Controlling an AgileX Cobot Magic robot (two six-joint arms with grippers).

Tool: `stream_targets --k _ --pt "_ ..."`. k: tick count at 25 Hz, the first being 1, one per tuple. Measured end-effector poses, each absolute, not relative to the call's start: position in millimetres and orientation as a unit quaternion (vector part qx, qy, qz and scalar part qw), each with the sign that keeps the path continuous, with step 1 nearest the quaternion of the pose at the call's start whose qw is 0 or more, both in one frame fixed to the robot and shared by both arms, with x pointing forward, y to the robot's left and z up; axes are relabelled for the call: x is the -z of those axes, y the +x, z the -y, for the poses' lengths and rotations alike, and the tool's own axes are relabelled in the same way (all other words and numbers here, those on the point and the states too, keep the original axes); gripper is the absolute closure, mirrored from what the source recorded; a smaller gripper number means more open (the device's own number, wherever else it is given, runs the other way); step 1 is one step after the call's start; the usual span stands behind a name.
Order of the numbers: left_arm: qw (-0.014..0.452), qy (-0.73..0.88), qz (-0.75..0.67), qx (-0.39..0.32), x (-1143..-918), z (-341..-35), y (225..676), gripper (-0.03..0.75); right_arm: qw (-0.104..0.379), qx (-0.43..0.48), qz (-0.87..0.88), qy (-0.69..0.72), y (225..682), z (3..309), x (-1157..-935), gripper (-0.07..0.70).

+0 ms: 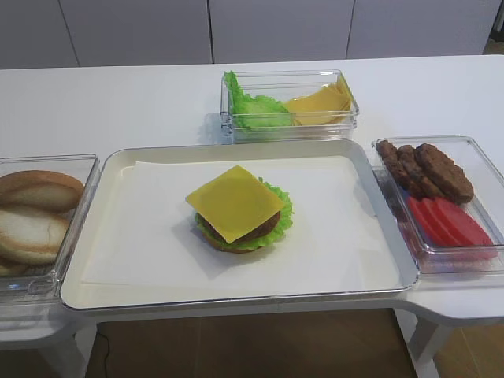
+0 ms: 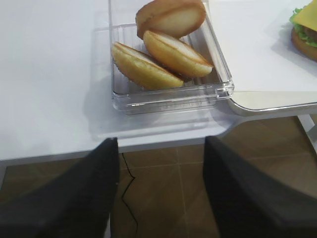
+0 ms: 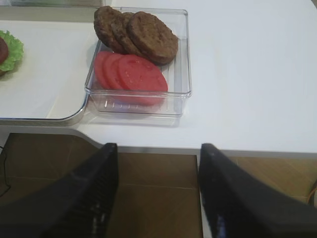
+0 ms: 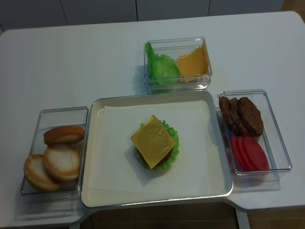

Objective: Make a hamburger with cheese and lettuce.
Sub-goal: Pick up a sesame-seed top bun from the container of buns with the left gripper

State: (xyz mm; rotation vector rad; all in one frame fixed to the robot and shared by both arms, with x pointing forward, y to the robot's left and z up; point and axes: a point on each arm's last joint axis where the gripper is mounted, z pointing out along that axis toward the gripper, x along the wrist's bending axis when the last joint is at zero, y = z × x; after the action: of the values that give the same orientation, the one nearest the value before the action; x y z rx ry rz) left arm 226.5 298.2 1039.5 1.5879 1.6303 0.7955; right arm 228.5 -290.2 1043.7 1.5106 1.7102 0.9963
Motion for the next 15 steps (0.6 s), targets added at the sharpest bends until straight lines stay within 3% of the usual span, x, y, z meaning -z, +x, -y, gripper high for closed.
stream_targets --k 15 --pt "0.357 0.615 -0.632 -0.308 -1039.5 -298.2 226.5 0.31 0.32 -0.379 -0.651 0.575 228.5 290.2 -1043.7 0.237"
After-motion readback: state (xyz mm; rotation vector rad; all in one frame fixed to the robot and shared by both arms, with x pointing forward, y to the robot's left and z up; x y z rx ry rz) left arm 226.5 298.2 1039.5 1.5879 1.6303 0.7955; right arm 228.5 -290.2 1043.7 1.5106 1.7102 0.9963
